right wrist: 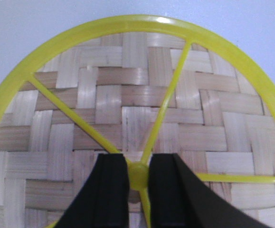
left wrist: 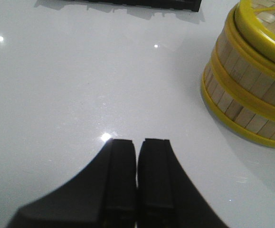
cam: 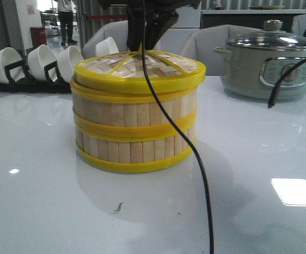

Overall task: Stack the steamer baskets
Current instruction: 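Lower the lid onto the top basket and release it with the right gripper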

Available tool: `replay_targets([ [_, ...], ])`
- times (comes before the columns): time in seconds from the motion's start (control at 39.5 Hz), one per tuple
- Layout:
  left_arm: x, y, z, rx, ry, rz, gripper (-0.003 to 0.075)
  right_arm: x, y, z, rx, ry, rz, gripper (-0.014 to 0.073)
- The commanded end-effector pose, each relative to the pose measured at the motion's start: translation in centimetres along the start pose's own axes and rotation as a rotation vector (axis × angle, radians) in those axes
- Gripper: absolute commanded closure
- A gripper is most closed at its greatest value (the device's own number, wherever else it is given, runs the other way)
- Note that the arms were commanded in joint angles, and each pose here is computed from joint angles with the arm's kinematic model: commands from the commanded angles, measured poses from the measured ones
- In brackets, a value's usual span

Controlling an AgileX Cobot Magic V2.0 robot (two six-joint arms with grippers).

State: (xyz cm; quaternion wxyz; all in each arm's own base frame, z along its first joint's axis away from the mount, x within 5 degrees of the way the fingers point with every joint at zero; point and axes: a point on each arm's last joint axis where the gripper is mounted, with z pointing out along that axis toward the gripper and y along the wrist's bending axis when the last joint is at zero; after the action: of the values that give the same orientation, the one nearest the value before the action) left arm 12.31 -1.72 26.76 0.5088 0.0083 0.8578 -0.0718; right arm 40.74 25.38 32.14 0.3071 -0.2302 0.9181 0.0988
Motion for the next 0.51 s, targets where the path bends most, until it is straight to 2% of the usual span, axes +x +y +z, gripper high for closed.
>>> replay_targets([
  [0.0,-1.7,-0.19,-0.46,0.012,-0.116,-0.012,0.0634,-1.96,0.57,-3.75,-0.009,-0.163,-0.026,0.0559],
  [0.48,-1.7,-0.19,-0.46,0.012,-0.116,-0.012,0.0634,-2.12,0.8,-3.74,-0.014,-0.183,-0.029,0.0559],
])
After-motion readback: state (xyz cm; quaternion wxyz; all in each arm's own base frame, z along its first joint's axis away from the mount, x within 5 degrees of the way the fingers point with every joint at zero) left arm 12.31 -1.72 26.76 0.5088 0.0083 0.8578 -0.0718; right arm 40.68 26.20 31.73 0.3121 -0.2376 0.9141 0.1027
